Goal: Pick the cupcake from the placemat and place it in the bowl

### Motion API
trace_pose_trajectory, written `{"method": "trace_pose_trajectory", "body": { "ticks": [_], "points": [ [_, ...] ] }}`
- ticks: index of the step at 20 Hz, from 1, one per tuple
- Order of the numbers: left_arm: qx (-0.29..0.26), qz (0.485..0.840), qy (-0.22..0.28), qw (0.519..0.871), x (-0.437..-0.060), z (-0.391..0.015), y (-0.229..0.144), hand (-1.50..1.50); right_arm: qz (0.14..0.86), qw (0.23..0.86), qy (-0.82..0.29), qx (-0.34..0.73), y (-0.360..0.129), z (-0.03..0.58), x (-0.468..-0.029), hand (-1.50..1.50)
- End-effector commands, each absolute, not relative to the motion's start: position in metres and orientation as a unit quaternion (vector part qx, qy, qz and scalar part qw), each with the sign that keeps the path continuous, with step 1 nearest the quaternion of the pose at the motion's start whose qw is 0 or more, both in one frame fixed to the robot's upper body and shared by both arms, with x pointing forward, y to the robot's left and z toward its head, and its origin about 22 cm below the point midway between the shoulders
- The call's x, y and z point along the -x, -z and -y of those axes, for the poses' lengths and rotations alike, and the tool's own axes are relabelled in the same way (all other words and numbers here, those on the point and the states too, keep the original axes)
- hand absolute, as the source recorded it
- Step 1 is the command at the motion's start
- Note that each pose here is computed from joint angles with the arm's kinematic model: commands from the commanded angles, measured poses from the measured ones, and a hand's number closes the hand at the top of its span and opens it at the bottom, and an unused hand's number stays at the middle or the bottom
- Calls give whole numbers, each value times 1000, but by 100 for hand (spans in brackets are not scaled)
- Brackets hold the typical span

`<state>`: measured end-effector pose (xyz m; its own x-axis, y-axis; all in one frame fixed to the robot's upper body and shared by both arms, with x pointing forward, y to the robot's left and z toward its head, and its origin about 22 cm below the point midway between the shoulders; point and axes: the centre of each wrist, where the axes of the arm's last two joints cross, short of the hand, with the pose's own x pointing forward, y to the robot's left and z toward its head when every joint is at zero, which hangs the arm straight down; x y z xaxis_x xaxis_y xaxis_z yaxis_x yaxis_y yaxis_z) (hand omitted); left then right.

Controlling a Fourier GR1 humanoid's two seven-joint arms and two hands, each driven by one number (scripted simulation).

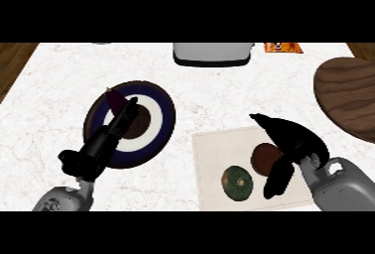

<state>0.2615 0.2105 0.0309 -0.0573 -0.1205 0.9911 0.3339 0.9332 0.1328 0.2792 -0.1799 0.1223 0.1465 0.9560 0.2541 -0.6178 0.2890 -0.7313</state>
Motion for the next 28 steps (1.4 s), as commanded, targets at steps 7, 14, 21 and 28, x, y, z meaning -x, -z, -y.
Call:
{"method": "trace_pose_trajectory", "body": {
  "ticks": [7,14,21,28],
  "points": [
    [76,707,168,683,-260,-204,-40,0,331,703,-535,332,-97,170,-258,-150],
    [71,698,171,692,-263,-205,-33,0,314,715,-526,338,-71,188,-252,-150],
    [75,702,163,689,-268,-218,-29,0,307,722,-530,323,-55,201,-277,-150],
    [84,703,176,684,-266,-207,-45,0,323,724,-524,312,-14,197,-293,-150]
  ]
}}
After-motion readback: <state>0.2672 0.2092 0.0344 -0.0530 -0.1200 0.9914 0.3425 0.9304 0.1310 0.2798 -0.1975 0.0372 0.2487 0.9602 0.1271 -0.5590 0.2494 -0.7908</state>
